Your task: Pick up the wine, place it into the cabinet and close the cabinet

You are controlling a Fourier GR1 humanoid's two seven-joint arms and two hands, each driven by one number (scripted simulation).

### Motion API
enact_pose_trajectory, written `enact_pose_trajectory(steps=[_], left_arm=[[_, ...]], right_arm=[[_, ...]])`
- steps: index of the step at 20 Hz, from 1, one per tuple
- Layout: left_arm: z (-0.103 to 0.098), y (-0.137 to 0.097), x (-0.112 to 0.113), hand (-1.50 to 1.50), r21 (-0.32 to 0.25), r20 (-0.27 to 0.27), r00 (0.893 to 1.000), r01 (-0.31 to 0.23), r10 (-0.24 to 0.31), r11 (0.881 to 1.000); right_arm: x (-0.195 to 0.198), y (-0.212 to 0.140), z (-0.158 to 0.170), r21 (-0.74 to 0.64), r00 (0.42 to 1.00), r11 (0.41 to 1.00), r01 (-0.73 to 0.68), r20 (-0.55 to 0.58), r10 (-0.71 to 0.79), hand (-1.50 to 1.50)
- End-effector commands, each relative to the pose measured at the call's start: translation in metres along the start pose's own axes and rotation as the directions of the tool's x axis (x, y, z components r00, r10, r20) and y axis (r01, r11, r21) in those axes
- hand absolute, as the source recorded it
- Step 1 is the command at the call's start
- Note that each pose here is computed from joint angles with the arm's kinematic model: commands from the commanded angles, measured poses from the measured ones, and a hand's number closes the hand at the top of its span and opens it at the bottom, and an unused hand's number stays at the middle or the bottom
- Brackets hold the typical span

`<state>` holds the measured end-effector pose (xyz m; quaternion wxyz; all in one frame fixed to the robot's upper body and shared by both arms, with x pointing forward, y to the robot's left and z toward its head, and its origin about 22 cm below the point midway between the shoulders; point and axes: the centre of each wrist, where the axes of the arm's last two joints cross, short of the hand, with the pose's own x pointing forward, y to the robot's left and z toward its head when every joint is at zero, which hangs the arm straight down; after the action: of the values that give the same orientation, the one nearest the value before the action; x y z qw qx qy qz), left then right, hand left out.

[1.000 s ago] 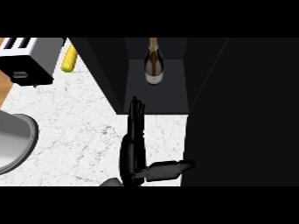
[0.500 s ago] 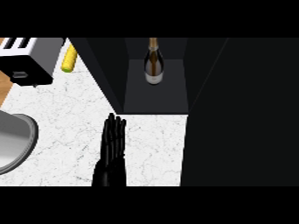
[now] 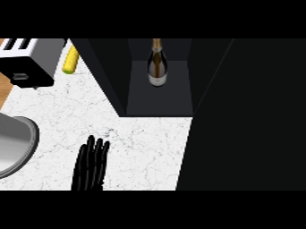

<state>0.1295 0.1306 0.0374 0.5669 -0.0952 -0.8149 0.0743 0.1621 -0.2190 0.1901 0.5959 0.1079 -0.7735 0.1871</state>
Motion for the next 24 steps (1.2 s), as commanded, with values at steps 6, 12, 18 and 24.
enact_pose_trajectory(steps=[6,12,18,24], left_arm=[[0.002,0.047,0.01,-1.5,0.003,-0.003,1.0,0.006,-0.006,1.0],[-0.003,0.073,0.052,-1.5,0.004,0.039,0.999,0.009,-0.01,1.0],[-0.003,0.093,0.058,-1.5,0.051,0.057,0.998,0.022,-0.025,0.998],[-0.008,0.13,0.068,-1.5,0.064,0.059,0.997,0.046,-0.049,0.997]], right_arm=[[0.003,0.021,0.024,0.17,0.987,0.973,0.158,-0.025,-0.156,1.5],[0.007,0.034,0.037,0.218,0.971,0.947,0.237,-0.094,-0.222,1.5],[0.021,0.065,0.026,0.403,0.985,0.9,0.168,-0.038,-0.166,1.5],[0.029,0.094,0.032,0.457,0.971,0.859,0.231,-0.054,-0.233,1.5]])
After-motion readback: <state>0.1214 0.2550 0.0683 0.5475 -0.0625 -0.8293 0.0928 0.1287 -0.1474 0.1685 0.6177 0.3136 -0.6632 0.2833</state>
